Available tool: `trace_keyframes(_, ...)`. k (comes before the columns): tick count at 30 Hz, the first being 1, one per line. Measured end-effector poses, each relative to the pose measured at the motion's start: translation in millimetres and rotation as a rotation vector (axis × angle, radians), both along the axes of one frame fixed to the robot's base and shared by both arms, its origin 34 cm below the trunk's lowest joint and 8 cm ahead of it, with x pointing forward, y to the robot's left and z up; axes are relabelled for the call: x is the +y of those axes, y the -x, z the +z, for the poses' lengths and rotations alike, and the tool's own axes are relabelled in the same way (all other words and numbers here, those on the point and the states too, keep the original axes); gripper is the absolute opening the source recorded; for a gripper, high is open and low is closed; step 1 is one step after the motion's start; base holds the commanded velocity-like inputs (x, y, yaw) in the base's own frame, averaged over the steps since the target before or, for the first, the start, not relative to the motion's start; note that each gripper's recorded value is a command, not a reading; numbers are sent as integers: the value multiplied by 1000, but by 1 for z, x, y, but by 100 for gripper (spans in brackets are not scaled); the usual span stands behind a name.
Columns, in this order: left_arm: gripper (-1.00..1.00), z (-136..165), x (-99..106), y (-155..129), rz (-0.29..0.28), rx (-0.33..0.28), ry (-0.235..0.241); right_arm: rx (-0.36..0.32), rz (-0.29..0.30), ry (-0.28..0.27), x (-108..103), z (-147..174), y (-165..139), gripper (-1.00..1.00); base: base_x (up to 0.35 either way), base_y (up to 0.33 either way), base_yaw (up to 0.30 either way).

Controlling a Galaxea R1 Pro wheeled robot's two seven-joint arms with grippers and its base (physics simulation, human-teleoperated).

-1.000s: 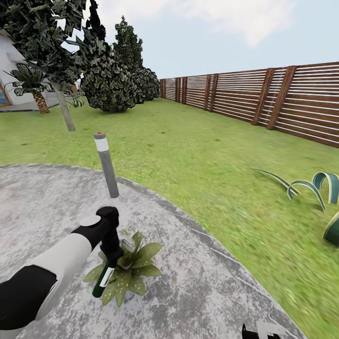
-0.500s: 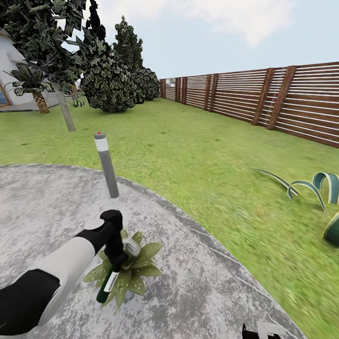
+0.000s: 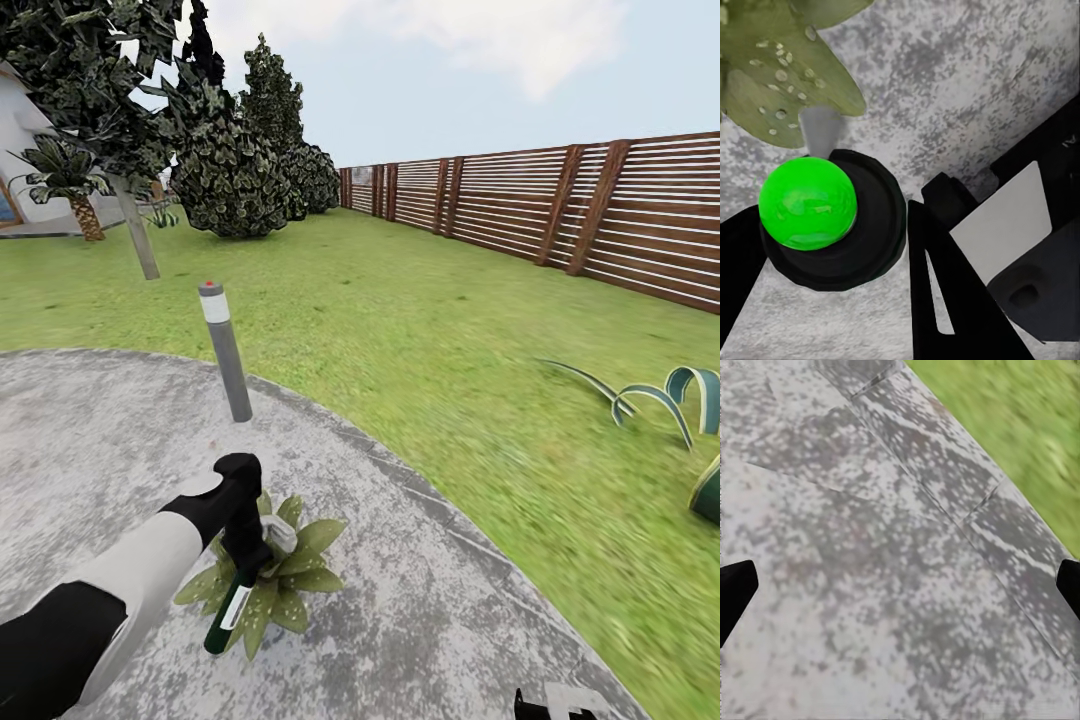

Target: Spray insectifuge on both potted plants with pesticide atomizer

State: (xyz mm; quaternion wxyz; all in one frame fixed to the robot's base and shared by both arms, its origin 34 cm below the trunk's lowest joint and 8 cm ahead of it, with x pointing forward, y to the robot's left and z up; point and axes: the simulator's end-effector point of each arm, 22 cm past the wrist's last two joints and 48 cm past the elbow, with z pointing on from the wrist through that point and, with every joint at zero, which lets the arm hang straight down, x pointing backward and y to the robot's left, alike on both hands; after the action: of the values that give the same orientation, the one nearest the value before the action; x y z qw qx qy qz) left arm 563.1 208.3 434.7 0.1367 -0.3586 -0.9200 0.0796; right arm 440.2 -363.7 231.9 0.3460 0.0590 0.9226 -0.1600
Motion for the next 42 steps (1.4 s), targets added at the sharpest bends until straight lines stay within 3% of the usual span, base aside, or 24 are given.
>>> trace_keyframes(11, -100, 14, -1, -18, -3, -37, -4, 0, 0, 0, 0, 0, 0, 100, 65, 0, 0)
trace_keyframes(20, -100, 6, 2, -8, -13, -16, -5, 2, 1, 0, 0, 0, 0, 100, 0, 0, 0)
trace_keyframes(22, -100, 6, -4, -7, -16, -13, 0, 2, 1, 0, 0, -1, 0, 100, 0, 0, 0)
trace_keyframes(24, -100, 7, -29, -5, -43, -12, 26, 2, 0, 0, 0, 0, 1, 100, 0, 0, 0)
trace_keyframes(27, -100, 10, -42, -7, -59, -20, 35, 2, 0, 0, 0, -1, 1, 100, 0, 0, 0)
trace_keyframes(30, -100, 13, -37, -11, -50, -28, 31, 2, 0, 0, 0, 0, 0, 100, 0, 0, 0)
trace_keyframes(34, -100, 14, -12, -16, -14, -33, 10, 2, 0, 0, 0, 0, 0, 100, 0, 0, 0)
trace_keyframes(42, -100, 14, -10, -17, -13, -36, 7, 2, 0, 0, 0, -1, 0, 100, -39, 10, 0)
